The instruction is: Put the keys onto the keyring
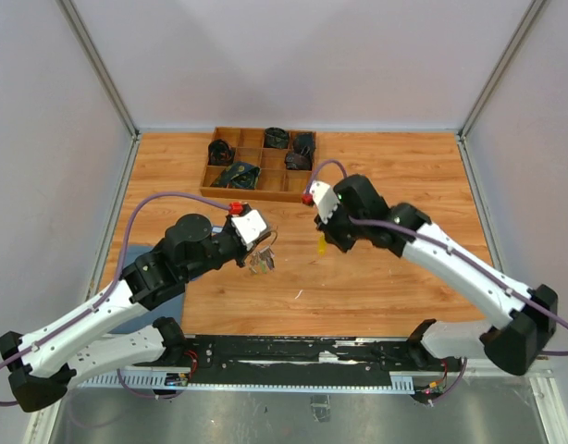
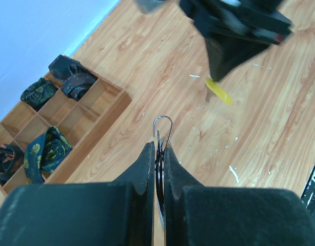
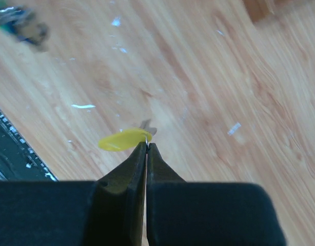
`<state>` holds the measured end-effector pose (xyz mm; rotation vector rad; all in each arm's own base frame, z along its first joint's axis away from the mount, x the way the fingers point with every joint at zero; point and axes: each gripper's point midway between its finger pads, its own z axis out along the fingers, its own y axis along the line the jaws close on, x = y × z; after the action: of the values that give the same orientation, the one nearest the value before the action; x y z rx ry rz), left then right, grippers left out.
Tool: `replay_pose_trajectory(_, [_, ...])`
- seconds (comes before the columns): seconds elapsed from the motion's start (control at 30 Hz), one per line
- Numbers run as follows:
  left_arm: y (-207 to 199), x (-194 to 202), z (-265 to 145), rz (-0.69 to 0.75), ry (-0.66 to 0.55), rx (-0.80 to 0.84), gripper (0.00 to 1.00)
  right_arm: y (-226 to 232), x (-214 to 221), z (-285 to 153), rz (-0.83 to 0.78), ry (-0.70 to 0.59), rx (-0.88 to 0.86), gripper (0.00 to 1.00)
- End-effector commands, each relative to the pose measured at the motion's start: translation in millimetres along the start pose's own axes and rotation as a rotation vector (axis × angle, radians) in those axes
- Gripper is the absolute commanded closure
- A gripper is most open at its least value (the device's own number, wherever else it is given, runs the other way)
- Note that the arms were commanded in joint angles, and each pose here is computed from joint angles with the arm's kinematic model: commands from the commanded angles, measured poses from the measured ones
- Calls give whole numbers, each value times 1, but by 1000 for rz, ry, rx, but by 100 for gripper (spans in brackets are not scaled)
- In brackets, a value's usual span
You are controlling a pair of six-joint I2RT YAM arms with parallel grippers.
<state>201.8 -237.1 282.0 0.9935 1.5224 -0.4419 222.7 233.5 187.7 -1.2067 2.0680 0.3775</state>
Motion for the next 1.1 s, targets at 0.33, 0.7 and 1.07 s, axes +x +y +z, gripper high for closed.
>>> replay_pose_trajectory(0.33, [13, -31, -12, -23, -97, -49, 99, -7, 70, 1, 415, 444, -145, 99])
replay_pose_trajectory(0.7, [11, -33, -11, -36, -103, -39, 100, 46, 68, 9, 426, 444, -408, 99])
replay_pose_trajectory(1.07, [14, -32, -11, -40, -101, -59, 100, 50, 53, 21, 333, 489, -267, 100])
